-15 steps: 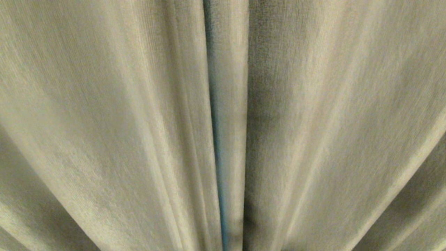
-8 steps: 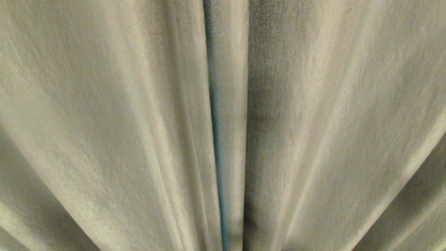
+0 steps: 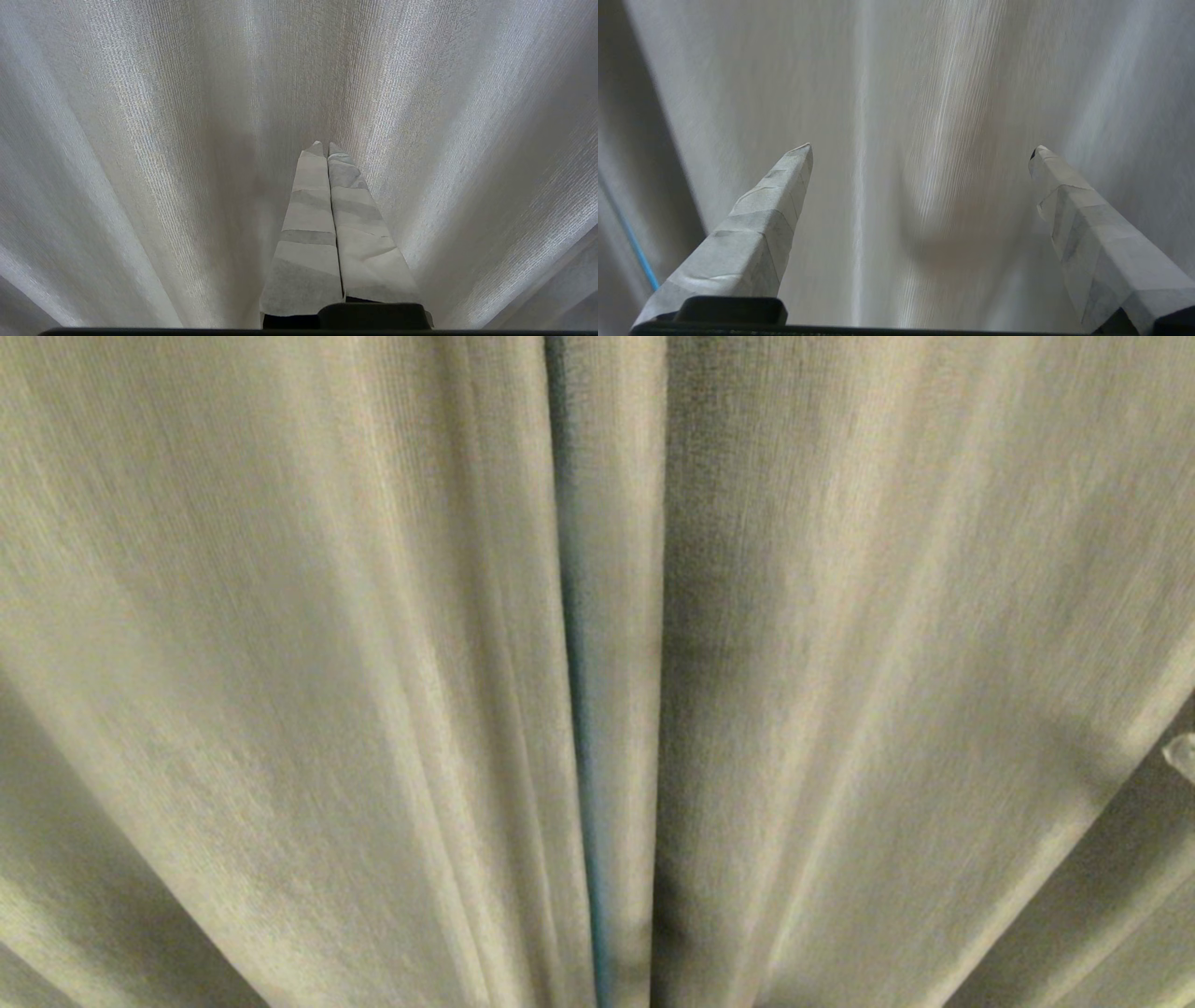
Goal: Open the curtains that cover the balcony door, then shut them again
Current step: Pull the outer curtains open on both sides
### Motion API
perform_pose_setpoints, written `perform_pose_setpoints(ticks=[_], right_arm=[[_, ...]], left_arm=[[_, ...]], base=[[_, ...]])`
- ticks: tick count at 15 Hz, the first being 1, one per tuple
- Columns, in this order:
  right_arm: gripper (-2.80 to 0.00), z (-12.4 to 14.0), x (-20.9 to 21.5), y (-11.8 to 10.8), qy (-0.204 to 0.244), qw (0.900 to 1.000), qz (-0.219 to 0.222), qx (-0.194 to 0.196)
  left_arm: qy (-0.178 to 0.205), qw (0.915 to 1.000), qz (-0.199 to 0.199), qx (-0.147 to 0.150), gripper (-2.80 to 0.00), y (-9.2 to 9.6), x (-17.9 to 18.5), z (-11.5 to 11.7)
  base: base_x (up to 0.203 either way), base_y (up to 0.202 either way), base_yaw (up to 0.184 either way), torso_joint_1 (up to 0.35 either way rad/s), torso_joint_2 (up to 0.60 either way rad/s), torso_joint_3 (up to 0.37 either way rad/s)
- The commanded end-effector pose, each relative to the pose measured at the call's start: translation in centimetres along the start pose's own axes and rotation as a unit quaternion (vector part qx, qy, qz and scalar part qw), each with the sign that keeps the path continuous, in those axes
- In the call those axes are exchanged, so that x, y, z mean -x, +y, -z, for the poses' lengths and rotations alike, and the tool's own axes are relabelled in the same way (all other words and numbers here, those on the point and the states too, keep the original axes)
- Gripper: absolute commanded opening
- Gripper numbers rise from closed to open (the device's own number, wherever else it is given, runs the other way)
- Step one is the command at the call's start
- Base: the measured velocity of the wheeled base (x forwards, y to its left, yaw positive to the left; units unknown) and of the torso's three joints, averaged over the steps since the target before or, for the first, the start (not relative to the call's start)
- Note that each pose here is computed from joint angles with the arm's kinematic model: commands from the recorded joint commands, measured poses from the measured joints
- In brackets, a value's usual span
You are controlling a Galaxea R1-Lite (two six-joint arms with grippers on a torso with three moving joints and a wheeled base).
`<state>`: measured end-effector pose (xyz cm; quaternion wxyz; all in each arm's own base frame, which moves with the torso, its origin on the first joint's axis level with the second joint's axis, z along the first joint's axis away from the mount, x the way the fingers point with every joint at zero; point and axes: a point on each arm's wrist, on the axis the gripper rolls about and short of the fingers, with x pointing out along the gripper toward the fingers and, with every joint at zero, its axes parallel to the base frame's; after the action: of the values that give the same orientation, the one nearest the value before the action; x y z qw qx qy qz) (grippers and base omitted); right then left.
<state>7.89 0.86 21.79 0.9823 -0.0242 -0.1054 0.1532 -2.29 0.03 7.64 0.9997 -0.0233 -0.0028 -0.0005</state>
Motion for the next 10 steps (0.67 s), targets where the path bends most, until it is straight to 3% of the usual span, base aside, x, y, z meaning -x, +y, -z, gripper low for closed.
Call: perform_pose_setpoints(ticks=[1,10], right_arm=[[0.0,-0.3,-2.7,-0.8,0.015,1.0,-0.001,-0.004],[0.0,-0.7,-7.6,-2.3,0.008,1.0,0.003,-0.001]], left_arm=[[0.0,1.0,0.0,0.0,-2.8,0.0,0.0,0.0],[0.0,1.0,0.0,0.0,-2.8,0.0,0.0,0.0]], base=[[0.0,0.0,0.0,0.0,0.0,0.0],[0.0,0.0,0.0,0.0,0.0,0.0]])
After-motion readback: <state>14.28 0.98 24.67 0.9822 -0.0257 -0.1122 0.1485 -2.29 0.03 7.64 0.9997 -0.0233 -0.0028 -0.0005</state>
